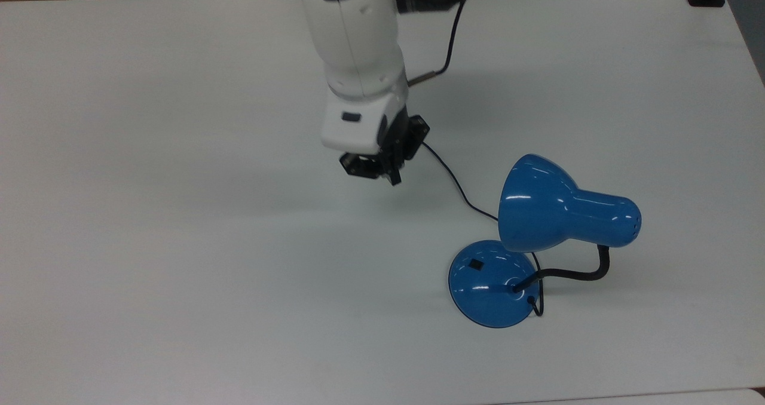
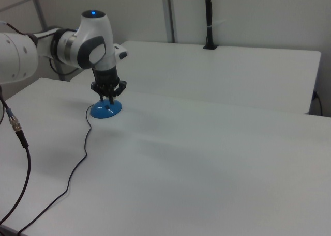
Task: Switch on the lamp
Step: 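Move the gripper toward the blue lamp base and lower it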
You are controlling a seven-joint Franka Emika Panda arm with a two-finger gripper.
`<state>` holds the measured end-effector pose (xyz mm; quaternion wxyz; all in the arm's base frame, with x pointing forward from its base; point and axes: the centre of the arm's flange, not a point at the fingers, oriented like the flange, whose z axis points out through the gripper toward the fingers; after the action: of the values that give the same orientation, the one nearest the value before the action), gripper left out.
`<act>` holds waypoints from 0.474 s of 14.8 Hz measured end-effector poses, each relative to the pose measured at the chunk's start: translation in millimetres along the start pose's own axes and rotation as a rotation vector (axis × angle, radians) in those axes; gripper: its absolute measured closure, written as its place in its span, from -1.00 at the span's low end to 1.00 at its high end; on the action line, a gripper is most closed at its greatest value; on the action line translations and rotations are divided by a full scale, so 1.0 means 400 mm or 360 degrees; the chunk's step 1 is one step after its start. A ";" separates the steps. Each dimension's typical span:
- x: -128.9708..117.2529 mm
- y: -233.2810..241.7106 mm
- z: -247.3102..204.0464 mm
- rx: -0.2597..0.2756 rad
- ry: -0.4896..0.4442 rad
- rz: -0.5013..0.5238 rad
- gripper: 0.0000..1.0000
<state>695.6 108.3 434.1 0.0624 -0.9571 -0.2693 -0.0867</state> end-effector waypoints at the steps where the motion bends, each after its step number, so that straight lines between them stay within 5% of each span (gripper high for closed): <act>1: 0.010 -0.008 0.035 -0.0006 0.0007 -0.0049 0.98; 7: 0.103 -0.122 0.210 -0.0092 0.0180 -0.0214 0.98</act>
<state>715.7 184.3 363.9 0.0440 -0.9319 -0.3263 -0.1523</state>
